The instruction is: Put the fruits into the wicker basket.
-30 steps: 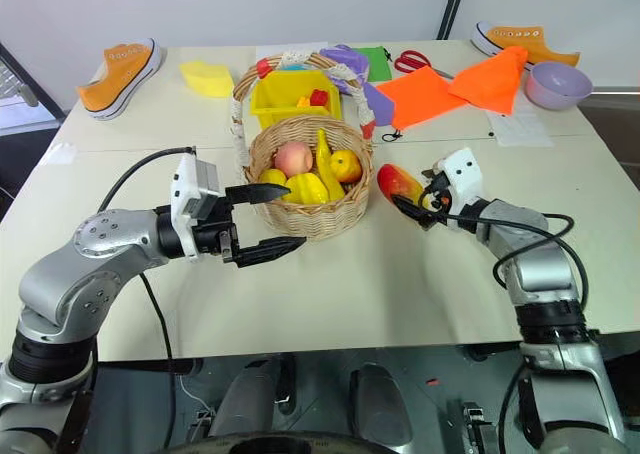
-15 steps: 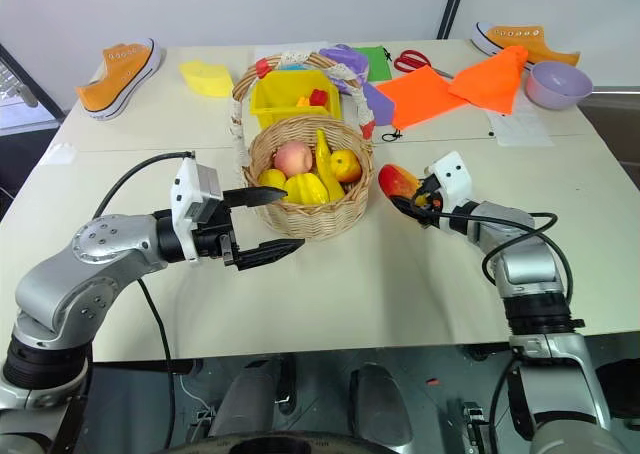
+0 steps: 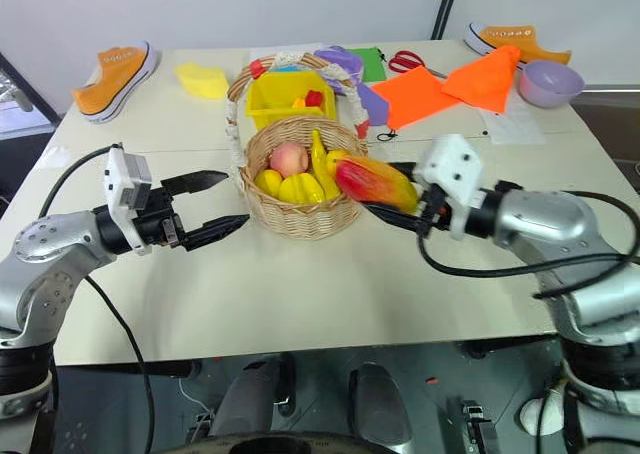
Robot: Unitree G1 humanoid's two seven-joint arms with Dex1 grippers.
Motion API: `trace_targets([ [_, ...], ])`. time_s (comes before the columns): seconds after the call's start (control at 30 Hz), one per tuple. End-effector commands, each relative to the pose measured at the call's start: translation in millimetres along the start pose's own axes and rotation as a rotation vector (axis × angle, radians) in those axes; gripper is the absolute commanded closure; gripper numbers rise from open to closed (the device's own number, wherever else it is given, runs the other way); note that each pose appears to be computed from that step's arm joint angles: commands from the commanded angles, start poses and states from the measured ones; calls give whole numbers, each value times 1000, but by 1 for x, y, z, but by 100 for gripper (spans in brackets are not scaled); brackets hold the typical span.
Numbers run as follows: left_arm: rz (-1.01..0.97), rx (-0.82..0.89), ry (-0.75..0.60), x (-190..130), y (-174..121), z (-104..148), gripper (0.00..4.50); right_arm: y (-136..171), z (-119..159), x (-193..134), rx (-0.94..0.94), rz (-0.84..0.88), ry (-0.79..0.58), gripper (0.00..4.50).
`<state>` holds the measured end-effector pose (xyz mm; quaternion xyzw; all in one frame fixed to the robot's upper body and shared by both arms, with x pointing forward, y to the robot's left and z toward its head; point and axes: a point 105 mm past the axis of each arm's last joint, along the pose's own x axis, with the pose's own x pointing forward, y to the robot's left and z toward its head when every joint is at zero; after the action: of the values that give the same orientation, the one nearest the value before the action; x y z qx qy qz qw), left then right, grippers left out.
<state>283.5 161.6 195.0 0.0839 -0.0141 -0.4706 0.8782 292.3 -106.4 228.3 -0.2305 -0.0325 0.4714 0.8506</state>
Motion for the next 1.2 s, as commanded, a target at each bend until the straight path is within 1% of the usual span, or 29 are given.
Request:
trace_targets([
  [0.03, 16, 52, -37, -4, 3, 13, 0, -11, 16, 39, -12, -47, -20, 217],
  [0.13, 25, 53, -39, -3, 1, 12, 0, -16, 16, 71, -21, -63, 0, 217],
  [0.23, 36, 50, -49, -1, -4, 13, 0, -13, 17, 84, -44, -44, -5, 217],
  [0.27, 39, 49, -55, 0, -6, 15, 0, -12, 22, 81, -70, -48, -30, 114],
  [0.33, 41, 50, -63, 1, -9, 18, 0, -12, 27, 70, -104, -55, -60, 35],
  [0.4, 42, 50, -65, 3, -11, 18, 0, -11, 29, 56, -108, -46, -75, 35],
  [0.53, 37, 46, -72, 5, -13, 20, 0, -9, 30, 20, -38, -41, -114, 35],
  [0.63, 23, 38, -84, 8, -14, 21, 0, -23, 20, 2, 61, -145, -97, 35],
  [0.8, -5, 33, -99, 17, -16, 22, 0, -51, 3, 6, 96, -320, -54, 35],
  [0.87, -16, 35, -112, 21, -17, 24, 0, -72, -3, 17, 131, -412, -71, 35],
  [0.93, -21, 36, -117, 23, -17, 25, 0, -81, -6, 23, 154, -444, -87, 35],
  [0.97, -23, 39, -118, 24, -18, 26, 0, -82, -6, 30, 164, -433, -98, 58],
  [1.03, -22, 46, -121, 25, -18, 26, 0, -87, -9, 37, 183, -433, -107, 127],
  [1.07, -19, 48, -124, 25, -18, 27, 0, -89, -9, 38, 182, -438, -111, 172],
  [1.13, -18, 50, -128, 24, -19, 28, 0, -94, -7, 35, 183, -463, -122, 280],
  [1.2, -19, 50, -130, 25, -21, 28, 0, -97, -4, 29, 171, -483, -129, 378],
])
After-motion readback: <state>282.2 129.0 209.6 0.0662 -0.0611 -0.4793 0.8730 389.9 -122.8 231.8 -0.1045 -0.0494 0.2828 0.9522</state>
